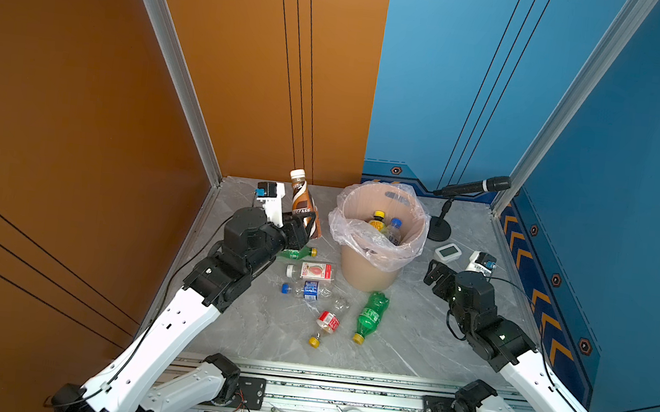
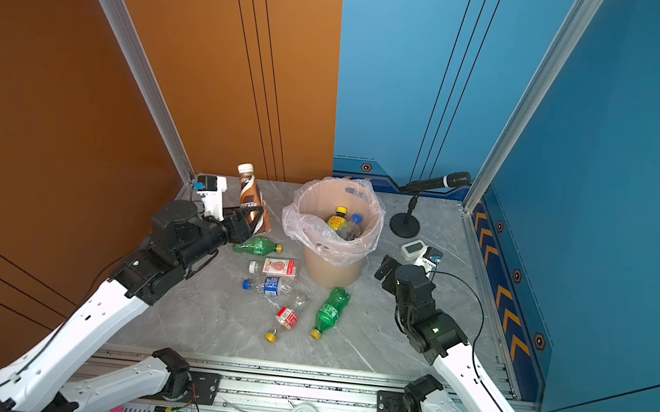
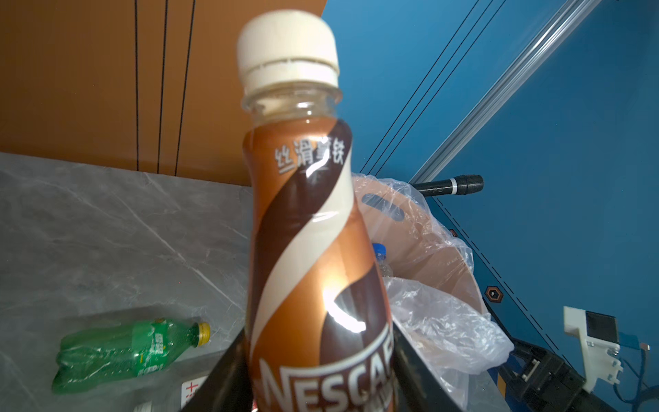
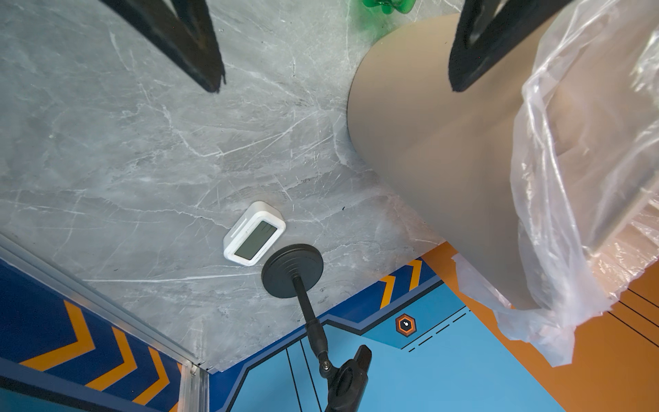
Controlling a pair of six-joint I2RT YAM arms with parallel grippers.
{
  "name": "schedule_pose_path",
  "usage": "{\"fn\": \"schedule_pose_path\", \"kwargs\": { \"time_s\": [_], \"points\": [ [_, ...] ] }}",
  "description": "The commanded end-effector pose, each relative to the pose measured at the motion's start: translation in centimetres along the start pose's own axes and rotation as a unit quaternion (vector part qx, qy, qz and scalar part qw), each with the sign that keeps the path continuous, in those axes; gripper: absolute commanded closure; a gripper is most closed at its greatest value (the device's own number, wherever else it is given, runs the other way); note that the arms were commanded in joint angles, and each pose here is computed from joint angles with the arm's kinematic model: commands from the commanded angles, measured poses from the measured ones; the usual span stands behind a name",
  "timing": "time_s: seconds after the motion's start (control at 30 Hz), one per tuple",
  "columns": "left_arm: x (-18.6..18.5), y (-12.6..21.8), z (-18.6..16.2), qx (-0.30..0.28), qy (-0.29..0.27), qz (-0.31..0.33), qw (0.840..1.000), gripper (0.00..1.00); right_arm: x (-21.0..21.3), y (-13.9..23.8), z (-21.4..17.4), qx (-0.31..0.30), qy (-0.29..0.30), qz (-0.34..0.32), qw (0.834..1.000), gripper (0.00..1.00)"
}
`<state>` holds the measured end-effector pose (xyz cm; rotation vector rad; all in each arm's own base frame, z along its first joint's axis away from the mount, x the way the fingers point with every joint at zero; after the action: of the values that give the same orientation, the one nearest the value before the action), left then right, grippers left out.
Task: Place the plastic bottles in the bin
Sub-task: 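Lift the Nescafe bottle with the left gripper and carry it over the bin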
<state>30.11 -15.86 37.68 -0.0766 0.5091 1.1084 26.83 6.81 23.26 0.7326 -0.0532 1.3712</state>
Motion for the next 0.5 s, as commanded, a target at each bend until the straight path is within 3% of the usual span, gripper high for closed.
{"fn": "schedule_pose_path", "kwargs": {
  "time_s": [0.0,0.23,0.47],
  "points": [
    [-2.9,-1.1,3.4,-0.044,-0.041,-0.045,0.997,0.50,-0.2,0.0,-0.4,0.008,-0.004,0.001,1.000,0.00],
    [-6.6,-5.7,5.3,-0.032,-0.086,-0.083,0.992,0.49,-0.7,0.6,-0.2,0.003,-0.006,0.000,1.000,0.00],
    [-8.1,-11.0,4.9,-0.003,-0.112,-0.093,0.989,0.50,-1.0,1.0,-0.1,0.001,-0.009,-0.002,1.000,0.00]
  ]
}}
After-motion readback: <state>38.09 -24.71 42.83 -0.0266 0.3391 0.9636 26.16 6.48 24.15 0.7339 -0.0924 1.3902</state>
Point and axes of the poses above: each gripper's point midway between its finger pads, its own y axis back along the fingers, its own x axis along the line the jaws close on, z = x × y, the point moved 2 cm from there along y, back along the fingers, and after that the axes turned 2 degrees about -y, right-handed, at the moved point
